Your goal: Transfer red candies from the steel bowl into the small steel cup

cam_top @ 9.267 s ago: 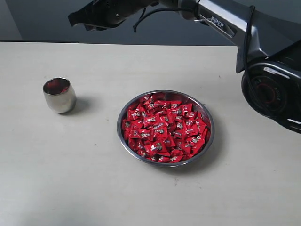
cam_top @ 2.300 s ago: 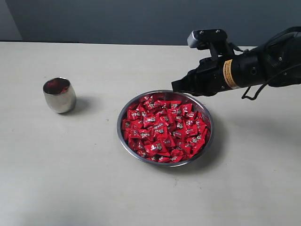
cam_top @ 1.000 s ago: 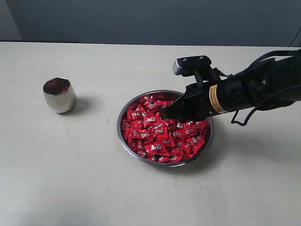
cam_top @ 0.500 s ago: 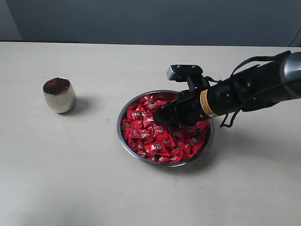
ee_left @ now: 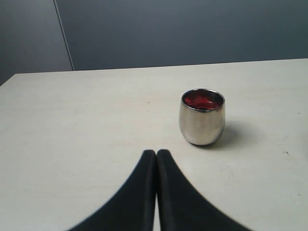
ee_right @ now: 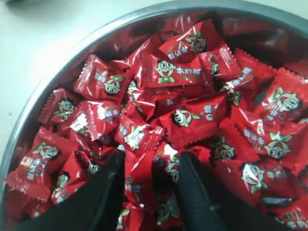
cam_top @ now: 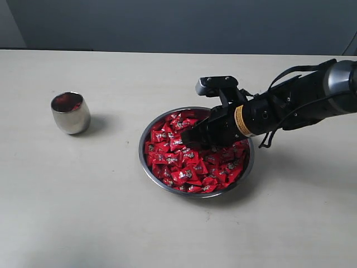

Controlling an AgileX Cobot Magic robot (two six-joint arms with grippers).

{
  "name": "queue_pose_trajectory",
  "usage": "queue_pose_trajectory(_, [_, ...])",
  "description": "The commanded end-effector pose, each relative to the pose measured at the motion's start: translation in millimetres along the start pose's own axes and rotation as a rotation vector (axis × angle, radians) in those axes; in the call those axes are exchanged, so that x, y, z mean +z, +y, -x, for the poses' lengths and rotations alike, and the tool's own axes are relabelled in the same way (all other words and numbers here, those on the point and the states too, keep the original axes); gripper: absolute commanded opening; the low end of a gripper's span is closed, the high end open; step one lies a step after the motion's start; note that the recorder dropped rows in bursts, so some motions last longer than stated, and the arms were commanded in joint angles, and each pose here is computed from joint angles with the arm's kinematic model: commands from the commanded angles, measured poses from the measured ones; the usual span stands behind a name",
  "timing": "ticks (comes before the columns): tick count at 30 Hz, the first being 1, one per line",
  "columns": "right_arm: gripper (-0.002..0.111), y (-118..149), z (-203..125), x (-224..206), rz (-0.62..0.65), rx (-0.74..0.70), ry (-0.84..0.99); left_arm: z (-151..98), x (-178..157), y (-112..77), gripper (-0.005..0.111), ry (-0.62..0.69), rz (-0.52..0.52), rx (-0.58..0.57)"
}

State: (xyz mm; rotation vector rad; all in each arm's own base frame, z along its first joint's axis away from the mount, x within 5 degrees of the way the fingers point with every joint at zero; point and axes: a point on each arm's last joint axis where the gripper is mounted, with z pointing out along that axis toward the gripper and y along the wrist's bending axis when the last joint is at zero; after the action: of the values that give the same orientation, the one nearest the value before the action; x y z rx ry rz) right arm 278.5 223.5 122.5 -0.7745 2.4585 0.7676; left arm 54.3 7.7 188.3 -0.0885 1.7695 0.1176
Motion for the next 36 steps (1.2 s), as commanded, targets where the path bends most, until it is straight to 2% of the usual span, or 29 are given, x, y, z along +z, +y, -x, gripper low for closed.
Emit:
queue_pose_trajectory(1, [0.037, 1.9, 0.6, 1.7, 0.018, -0.013, 0.006, -0.9, 0.0, -0.1, 0.000, -0.002, 0.000, -0.005])
queue_pose_trajectory(24, [0.037, 4.4, -1.8, 5.8, 0.065, 0.004, 0.023, -0.9, 0.0, -0.1, 0.000, -0.002, 0.000, -0.005])
queue_pose_trajectory(26, [0.028, 4.0, -1.7, 5.9, 0.061, 0.004, 0.022, -0.9, 0.0, -0.1, 0.000, -0.002, 0.000, -0.005])
queue_pose_trajectory(27, [0.015, 4.0, -1.7, 5.9, 0.061, 0.004, 0.022, -0.9, 0.0, -0.1, 0.000, -0.002, 0.000, -0.005])
queue_pose_trajectory(29, [-0.001, 3.9, -1.5, 5.9, 0.059, 0.009, 0.019, -0.9, 0.0, -0.1, 0.000, -0.002, 0.000, -0.005])
queue_pose_trajectory(36, [-0.001, 3.5, 2.0, 5.7, 0.052, 0.019, 0.003, -0.9, 0.0, -0.1, 0.000, -0.002, 0.000, -0.005])
